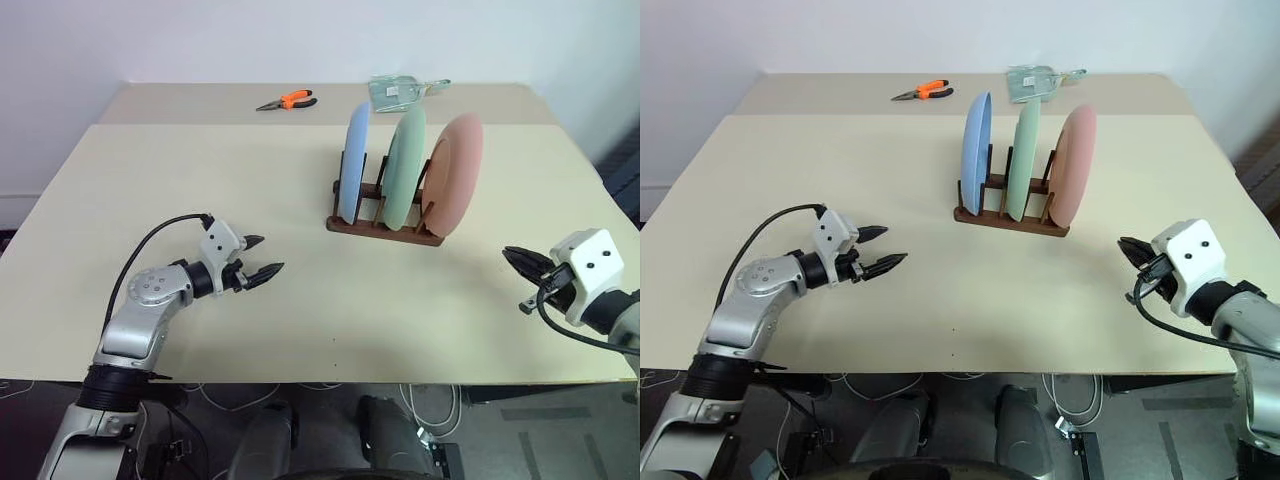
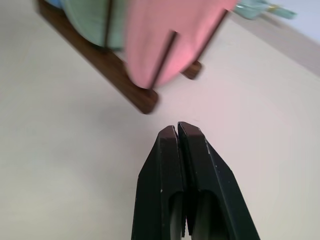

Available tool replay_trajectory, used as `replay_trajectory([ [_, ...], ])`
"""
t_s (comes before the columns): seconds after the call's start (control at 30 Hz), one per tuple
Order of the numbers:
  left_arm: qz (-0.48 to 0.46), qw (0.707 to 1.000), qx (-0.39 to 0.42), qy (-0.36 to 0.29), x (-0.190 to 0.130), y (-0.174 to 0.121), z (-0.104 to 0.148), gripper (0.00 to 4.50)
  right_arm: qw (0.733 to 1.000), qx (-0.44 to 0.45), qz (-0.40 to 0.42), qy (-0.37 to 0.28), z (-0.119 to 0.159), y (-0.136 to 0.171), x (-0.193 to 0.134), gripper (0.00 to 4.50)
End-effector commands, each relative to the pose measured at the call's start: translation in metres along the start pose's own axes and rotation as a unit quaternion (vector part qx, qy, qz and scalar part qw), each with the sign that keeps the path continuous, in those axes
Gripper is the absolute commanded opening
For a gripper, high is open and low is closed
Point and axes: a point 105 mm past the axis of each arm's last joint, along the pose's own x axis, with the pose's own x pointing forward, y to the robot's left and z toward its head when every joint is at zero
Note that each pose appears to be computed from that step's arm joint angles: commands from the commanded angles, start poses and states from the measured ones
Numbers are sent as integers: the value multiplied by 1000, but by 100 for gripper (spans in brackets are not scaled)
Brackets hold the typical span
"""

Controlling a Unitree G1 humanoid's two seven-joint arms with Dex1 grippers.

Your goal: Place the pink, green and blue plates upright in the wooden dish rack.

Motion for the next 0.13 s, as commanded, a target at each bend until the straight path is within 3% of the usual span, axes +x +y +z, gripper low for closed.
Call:
replay_trajectory([
  [0.03, 19, 1000, 15, -17, -5, 4, 8, 351, 1000, -17, -4, -8, -5, 1, 9, 4],
  [0.13, 24, 999, 12, -20, -5, 1, 8, 351, 1000, -26, 1, -7, -10, 2, 16, 4],
])
